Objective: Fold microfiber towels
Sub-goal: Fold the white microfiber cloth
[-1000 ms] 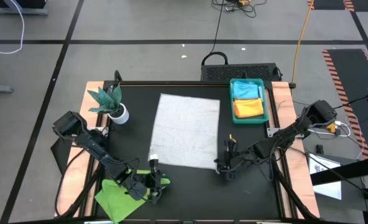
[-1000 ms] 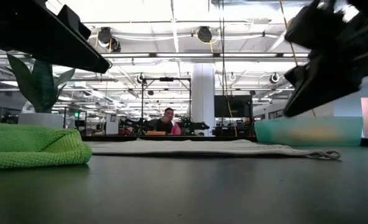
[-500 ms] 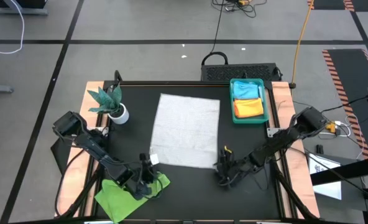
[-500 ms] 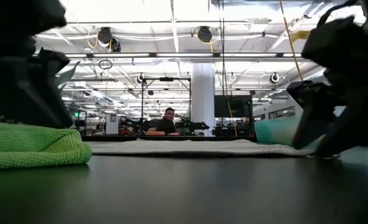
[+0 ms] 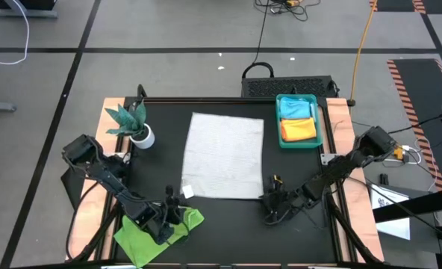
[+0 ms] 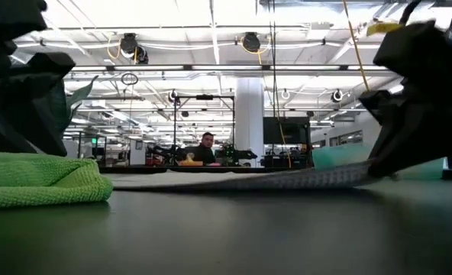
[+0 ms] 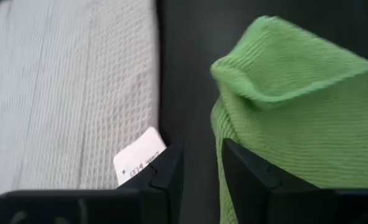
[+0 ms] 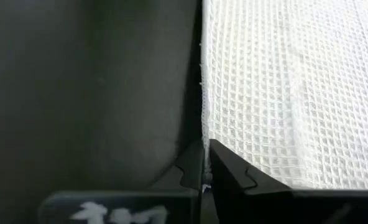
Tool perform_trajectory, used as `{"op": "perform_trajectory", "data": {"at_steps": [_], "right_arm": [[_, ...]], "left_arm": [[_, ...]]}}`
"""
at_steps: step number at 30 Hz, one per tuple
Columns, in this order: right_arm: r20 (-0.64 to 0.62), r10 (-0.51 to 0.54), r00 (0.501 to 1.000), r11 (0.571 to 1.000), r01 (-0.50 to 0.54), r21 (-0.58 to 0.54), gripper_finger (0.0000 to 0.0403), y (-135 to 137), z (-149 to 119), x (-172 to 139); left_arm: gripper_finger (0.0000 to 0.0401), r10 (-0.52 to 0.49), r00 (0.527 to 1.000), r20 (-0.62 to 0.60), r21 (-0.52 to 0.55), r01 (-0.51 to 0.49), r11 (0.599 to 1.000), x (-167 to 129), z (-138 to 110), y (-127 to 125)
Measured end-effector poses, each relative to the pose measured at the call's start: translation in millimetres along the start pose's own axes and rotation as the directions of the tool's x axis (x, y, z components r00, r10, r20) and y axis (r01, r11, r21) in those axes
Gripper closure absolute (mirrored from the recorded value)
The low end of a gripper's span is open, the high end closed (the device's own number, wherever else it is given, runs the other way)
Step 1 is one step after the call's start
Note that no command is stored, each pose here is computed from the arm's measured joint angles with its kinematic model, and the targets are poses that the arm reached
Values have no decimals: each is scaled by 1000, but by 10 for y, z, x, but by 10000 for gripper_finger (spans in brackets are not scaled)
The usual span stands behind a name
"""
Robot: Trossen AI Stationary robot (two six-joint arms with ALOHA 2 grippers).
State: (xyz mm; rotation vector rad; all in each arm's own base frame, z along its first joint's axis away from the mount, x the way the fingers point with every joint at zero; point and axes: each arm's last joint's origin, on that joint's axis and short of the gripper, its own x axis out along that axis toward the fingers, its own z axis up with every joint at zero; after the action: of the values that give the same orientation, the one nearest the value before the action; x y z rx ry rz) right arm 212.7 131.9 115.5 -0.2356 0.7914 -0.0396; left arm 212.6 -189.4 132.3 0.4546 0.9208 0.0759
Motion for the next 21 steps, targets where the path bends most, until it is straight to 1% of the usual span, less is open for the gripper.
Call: {"op": "perform_trajectory", "data": {"at_steps": [3, 6, 9, 12, 14, 16, 18, 21], "right_arm": [[-2, 34, 999, 998, -34, 55, 390, -1, 17, -110], [8, 123, 992, 988, -123, 94, 398, 28, 49, -222], [32, 165, 986, 978, -168, 124, 399, 52, 76, -315], [50, 180, 982, 971, -185, 152, 400, 49, 95, -398], [55, 162, 985, 969, -170, 181, 400, 27, 95, -454], [61, 105, 993, 971, -116, 208, 400, -12, 86, -513], [74, 44, 996, 971, -60, 230, 401, -59, 83, -571], [94, -2, 996, 967, -21, 252, 401, -111, 94, -631]], "left_arm": [[274, -15, 999, 28, 81, 13, 997, -1, 34, -15], [242, -20, 998, 65, 117, 13, 993, 43, 86, 14], [204, -14, 996, 85, 144, 1, 990, 121, 68, 64], [179, 13, 998, 67, 124, -21, 992, 178, 47, 130], [173, 20, 998, 57, 107, -26, 994, 201, 34, 155], [175, 5, 999, 50, 105, -11, 994, 212, 32, 163], [184, -23, 999, 35, 101, 20, 995, 230, 15, 171], [204, -21, 1000, 22, 67, 19, 998, 263, -24, 197]]}}
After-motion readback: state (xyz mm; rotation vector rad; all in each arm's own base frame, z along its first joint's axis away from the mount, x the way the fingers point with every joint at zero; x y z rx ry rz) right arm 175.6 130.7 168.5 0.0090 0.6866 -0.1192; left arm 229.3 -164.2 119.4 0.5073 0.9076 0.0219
